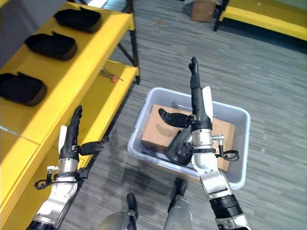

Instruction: Move parts from the plastic box to the shelf.

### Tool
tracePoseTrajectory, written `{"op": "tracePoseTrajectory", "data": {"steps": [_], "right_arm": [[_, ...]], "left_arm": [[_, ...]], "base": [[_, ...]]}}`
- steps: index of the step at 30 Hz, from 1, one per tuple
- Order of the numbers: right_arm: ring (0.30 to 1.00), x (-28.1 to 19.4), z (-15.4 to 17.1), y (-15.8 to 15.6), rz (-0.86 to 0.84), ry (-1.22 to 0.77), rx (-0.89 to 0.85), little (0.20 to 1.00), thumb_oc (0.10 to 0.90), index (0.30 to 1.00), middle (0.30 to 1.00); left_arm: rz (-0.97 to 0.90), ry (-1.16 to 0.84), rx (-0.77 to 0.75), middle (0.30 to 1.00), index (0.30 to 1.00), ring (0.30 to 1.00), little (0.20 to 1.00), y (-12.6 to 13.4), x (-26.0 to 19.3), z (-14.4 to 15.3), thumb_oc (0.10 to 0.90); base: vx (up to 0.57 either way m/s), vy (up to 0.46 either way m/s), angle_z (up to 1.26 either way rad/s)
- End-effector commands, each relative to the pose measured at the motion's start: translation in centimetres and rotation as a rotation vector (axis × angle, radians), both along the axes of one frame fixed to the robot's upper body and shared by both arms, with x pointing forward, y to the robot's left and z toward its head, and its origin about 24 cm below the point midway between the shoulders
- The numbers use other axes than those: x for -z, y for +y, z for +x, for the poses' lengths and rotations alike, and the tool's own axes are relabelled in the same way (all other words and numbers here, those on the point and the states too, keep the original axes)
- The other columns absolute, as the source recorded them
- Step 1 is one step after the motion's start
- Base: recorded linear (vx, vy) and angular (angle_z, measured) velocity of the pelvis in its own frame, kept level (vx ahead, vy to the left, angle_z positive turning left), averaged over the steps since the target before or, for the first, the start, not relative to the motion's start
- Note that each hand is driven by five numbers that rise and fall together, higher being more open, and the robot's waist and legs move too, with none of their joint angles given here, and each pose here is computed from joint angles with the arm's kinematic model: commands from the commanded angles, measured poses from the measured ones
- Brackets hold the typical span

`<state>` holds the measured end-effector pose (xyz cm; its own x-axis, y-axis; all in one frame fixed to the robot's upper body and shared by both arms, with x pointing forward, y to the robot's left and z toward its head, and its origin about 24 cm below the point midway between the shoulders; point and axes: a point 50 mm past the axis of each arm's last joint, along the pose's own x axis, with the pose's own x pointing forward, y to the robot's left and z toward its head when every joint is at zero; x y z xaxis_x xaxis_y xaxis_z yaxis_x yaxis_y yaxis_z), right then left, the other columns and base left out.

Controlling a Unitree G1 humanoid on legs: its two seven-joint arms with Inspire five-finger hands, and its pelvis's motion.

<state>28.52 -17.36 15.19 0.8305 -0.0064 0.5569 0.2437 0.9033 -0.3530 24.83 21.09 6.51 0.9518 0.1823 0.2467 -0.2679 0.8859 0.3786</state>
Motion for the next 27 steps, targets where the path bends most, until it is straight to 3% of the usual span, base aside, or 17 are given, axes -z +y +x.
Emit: {"op": "tracePoseTrajectory", "data": {"steps": [1,17,27], "right_arm": [[1.000,-3.5,-1.2,0.2,0.021,-0.205,-0.014,1.000,0.900,1.000,1.000],[1.000,-4.1,-1.6,-1.1,0.029,-0.244,0.016,1.000,0.900,1.000,1.000],[1.000,-3.6,-1.1,-1.6,0.033,-0.214,0.048,1.000,0.900,1.000,1.000]], "left_arm": [[0.054,-0.229,-0.011,1.000,1.000,1.000,1.000,0.4,-4.2,-0.5,0.900],[-0.021,-0.238,0.017,1.000,1.000,1.000,1.000,-0.8,-4.3,0.3,0.900],[-0.023,-0.221,-0.035,1.000,1.000,1.000,1.000,0.0,-3.7,0.0,0.900]], "base": [[0.19,-0.232,0.28],[0.13,-0.196,0.01],[0.07,0.154,-0.12]]}}
